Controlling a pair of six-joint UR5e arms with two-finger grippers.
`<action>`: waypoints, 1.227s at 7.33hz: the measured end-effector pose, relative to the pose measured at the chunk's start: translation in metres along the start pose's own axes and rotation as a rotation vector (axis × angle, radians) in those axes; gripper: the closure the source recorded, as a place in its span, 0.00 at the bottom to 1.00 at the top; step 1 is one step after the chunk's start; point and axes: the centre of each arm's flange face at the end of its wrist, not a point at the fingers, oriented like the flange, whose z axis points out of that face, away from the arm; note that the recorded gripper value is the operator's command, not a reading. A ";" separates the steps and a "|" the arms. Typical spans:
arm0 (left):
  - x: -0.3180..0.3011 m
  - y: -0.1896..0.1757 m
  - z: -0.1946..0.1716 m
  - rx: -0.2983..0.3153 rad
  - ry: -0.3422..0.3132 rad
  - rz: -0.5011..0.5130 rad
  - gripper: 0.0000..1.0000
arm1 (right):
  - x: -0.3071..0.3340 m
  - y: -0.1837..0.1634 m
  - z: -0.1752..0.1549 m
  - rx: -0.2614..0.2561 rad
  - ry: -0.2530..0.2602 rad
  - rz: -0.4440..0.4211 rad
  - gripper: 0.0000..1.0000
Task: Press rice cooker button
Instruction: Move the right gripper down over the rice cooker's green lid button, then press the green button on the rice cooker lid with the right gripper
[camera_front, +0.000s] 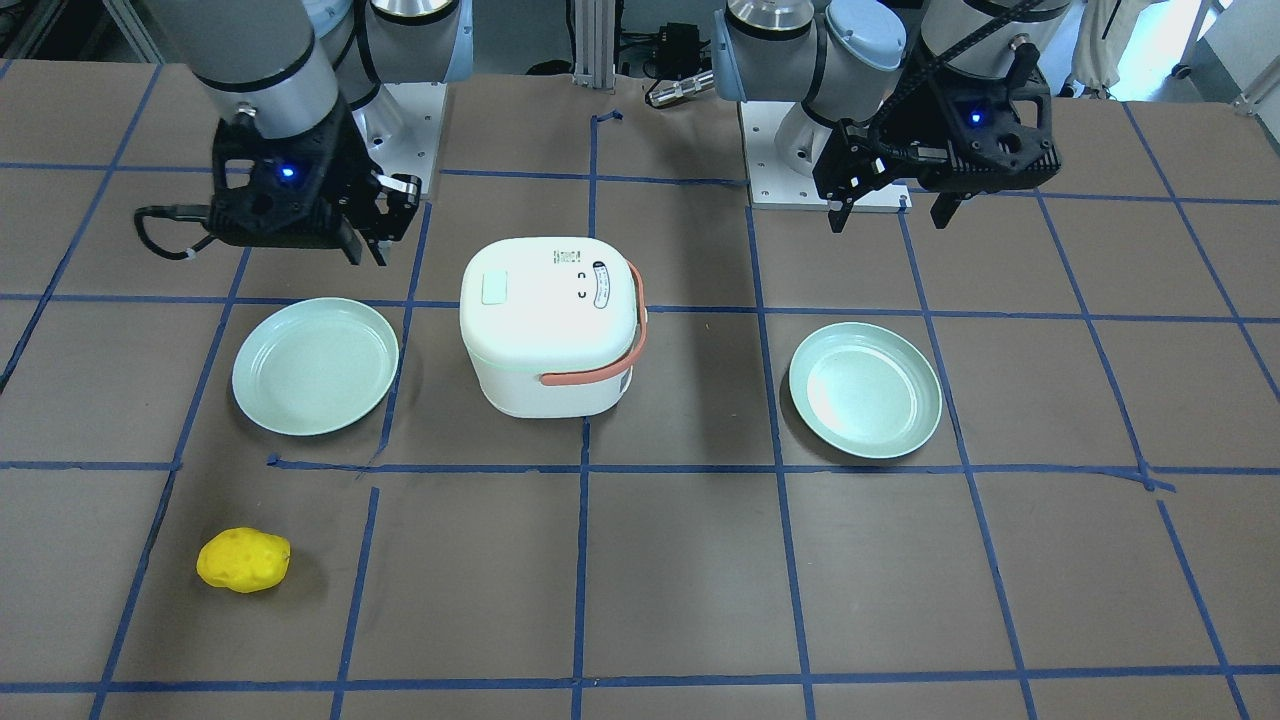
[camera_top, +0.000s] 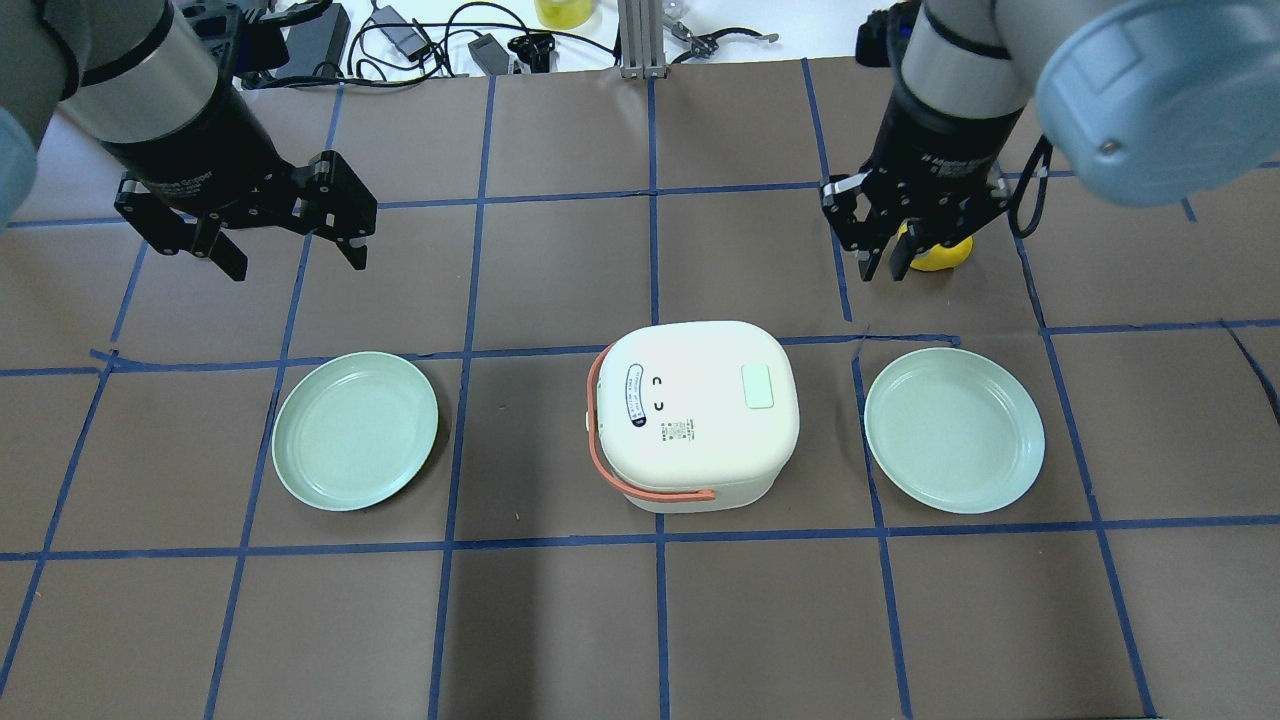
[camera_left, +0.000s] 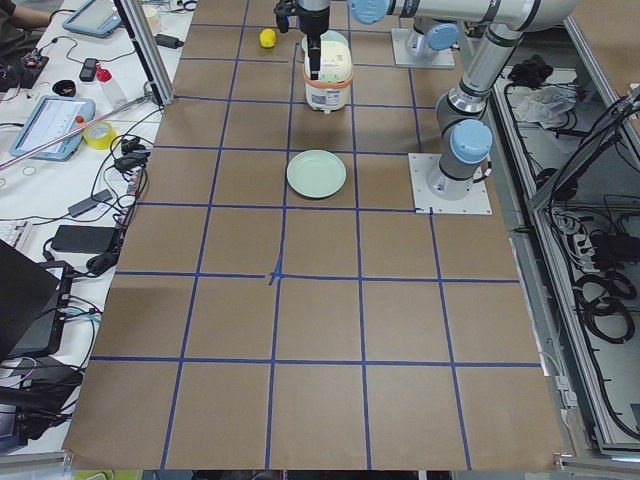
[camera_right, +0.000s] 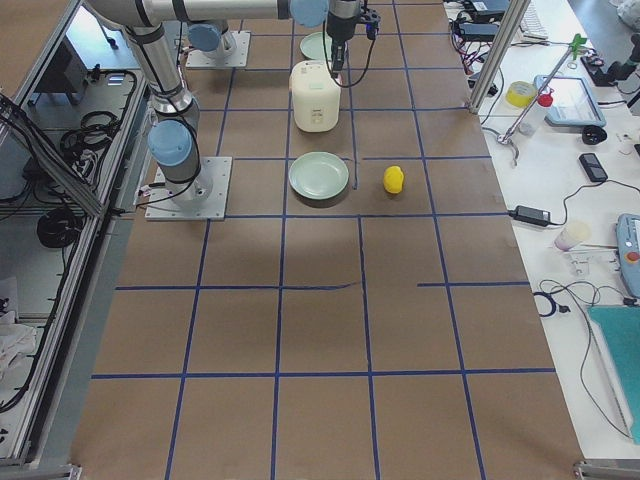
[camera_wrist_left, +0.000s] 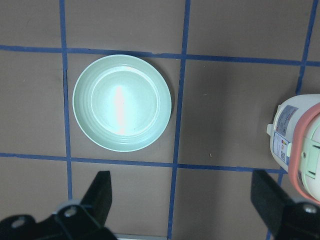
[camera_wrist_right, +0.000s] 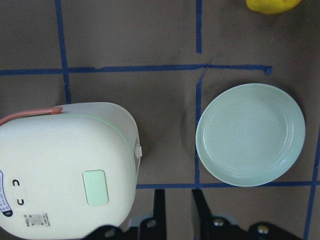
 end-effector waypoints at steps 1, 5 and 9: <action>0.000 0.000 0.000 0.000 0.000 0.000 0.00 | -0.019 0.011 0.020 -0.028 0.008 0.018 1.00; 0.000 0.000 0.000 0.000 0.000 0.000 0.00 | -0.060 0.034 0.091 0.013 0.007 0.005 1.00; 0.000 0.000 0.000 0.000 0.000 0.000 0.00 | -0.069 0.039 0.103 0.027 0.006 0.009 1.00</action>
